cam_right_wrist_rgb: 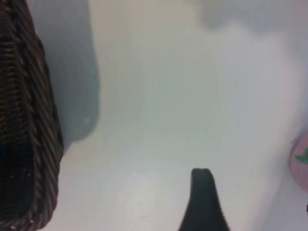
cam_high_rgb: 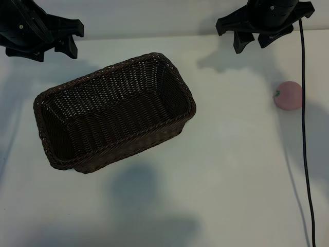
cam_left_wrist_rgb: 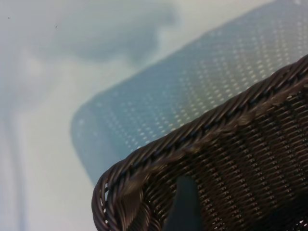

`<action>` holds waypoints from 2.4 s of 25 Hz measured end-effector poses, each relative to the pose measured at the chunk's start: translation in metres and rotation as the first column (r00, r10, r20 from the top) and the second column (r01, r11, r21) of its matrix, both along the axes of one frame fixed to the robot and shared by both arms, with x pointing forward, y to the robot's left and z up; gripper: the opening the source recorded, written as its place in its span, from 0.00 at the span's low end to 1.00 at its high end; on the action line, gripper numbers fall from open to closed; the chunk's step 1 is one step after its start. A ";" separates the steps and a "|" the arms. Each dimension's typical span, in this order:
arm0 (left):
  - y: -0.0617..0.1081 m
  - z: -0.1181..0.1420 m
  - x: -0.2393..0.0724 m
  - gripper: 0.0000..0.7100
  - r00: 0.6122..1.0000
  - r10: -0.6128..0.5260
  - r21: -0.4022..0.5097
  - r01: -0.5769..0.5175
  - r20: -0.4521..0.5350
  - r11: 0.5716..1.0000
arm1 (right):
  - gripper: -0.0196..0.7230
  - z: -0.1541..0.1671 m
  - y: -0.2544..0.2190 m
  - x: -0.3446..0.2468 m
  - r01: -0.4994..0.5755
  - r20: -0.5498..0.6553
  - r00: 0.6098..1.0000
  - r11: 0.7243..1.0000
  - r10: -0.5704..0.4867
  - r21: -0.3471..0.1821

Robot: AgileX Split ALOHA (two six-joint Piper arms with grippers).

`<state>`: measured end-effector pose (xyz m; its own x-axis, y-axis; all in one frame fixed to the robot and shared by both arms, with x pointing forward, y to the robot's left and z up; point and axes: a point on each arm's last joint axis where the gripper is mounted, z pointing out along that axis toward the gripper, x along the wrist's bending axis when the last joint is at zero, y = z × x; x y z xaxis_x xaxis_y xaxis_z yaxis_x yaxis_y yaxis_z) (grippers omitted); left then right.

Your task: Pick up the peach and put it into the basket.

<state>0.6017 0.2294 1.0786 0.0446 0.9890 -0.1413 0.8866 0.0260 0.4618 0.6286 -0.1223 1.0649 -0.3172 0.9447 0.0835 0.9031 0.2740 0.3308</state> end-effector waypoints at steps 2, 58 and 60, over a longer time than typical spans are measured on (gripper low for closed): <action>0.000 0.000 0.000 0.83 1.000 0.000 0.000 0.000 0.000 1.000 | 0.69 0.000 0.000 0.000 0.000 0.000 1.000 1.000 0.000 0.000; 0.025 -0.111 -0.078 0.83 0.937 0.309 -0.010 -0.315 -0.163 0.949 | 0.69 -0.001 -0.001 -0.002 -0.005 -0.022 1.000 1.000 0.005 -0.011; 0.029 -0.122 -0.075 0.83 0.925 0.327 0.006 -0.332 -0.193 0.943 | 0.69 -0.001 -0.001 -0.002 -0.005 -0.023 1.000 1.000 0.005 -0.011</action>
<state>0.5270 0.2588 0.9566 -0.3135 0.9390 -0.1414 0.8964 0.3418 0.2824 0.6266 -0.1231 1.0642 -0.3200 0.9440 0.0801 0.9089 0.2820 0.3073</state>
